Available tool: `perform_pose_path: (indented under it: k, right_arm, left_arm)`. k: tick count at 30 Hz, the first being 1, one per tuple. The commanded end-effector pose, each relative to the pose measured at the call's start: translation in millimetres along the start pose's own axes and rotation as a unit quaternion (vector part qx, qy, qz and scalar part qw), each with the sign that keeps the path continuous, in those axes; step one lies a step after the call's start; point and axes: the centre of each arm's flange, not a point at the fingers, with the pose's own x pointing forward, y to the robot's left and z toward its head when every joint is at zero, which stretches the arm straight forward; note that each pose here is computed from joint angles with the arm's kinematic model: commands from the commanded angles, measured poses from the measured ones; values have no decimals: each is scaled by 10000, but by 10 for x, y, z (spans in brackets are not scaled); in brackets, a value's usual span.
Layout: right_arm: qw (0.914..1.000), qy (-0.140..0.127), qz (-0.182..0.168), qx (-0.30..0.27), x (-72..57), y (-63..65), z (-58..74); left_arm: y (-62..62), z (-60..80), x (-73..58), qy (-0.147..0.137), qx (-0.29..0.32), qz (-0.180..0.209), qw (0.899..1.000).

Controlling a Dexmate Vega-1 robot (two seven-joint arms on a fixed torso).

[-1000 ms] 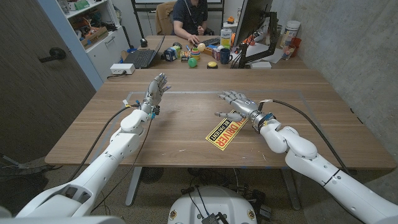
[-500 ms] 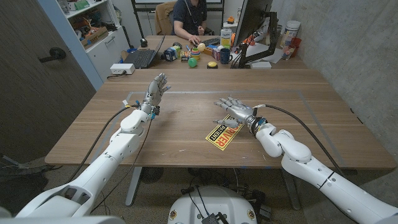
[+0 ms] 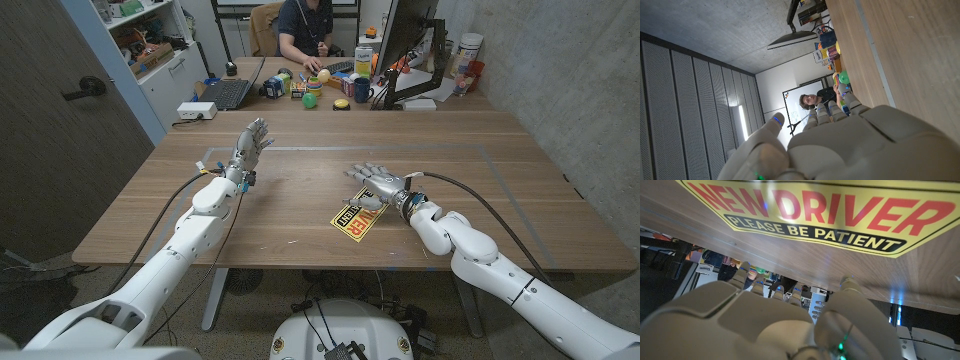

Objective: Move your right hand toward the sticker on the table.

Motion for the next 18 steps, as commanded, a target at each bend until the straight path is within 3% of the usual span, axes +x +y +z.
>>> perform_pose_path:
  k: [1,18]
  right_arm:
    - [9999,15,108,118,-2,66,-5]
    - [9997,39,3,221,-11,47,-3]
  left_arm:
    - [-3,0,-18,1,-18,-9,10000]
    - [17,-6,14,-7,-40,-27,10000]
